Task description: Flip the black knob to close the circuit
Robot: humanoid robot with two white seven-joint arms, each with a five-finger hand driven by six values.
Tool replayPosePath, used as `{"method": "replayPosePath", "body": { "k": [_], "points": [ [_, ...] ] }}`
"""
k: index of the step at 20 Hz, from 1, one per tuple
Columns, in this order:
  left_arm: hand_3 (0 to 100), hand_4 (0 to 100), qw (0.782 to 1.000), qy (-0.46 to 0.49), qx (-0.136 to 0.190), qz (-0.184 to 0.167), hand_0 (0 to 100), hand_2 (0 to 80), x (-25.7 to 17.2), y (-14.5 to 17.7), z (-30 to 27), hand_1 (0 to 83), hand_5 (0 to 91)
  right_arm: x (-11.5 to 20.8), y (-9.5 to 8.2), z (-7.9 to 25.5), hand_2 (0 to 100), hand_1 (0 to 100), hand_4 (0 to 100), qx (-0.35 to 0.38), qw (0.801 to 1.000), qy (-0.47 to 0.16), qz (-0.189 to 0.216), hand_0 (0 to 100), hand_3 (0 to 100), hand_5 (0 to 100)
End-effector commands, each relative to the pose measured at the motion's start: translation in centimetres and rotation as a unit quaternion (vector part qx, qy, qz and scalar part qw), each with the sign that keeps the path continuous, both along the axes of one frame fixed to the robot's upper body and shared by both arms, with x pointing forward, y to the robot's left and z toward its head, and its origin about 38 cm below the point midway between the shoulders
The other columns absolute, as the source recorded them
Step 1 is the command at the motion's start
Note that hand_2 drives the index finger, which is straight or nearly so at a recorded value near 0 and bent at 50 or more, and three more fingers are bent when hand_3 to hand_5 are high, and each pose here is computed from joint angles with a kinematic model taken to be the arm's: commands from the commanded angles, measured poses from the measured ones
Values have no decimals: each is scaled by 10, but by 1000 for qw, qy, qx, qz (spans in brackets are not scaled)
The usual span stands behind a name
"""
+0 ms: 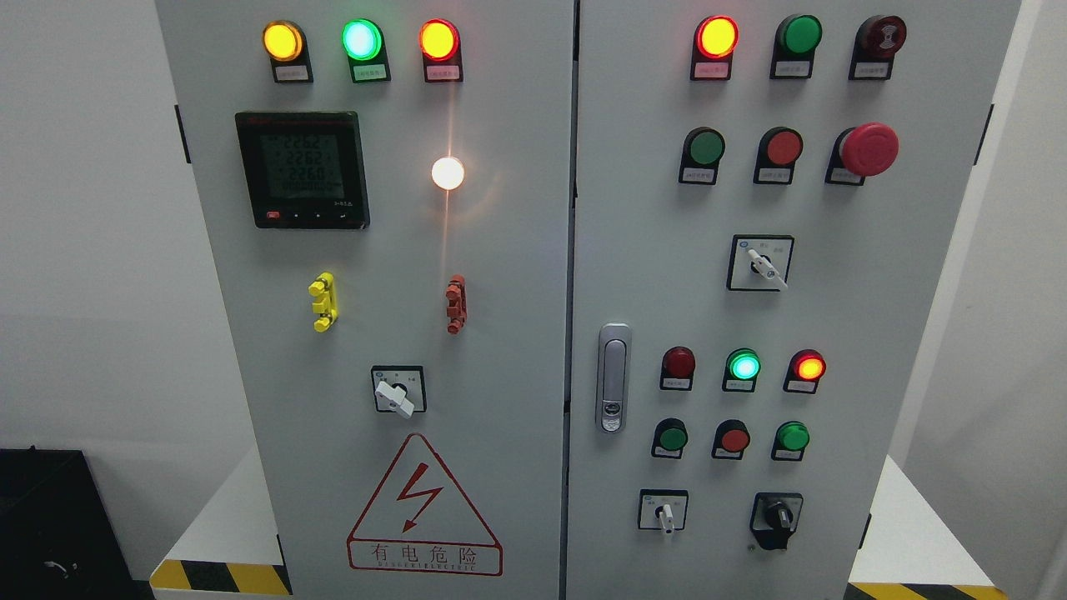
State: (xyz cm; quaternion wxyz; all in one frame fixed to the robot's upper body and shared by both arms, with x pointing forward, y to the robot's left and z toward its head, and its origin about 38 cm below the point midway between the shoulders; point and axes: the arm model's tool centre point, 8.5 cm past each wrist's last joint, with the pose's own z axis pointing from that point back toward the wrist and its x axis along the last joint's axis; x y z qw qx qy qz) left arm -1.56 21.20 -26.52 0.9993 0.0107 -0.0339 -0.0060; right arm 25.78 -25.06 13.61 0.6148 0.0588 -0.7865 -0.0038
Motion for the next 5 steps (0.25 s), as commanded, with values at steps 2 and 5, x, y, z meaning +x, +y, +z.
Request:
{"method": "replayPosePath", "body": {
  "k": [2, 5],
  "points": [
    [0, 0, 1000, 0, 0, 0, 120, 0, 0, 0, 0, 556, 0, -15, -4, -3, 0, 0, 0, 39, 999, 3, 18, 0, 0, 0],
    [0, 0, 1000, 0, 0, 0, 120, 0, 0, 0, 0, 556, 0, -15, -3, -3, 0, 0, 0, 39, 999, 3, 19, 0, 0, 0]
  ]
}}
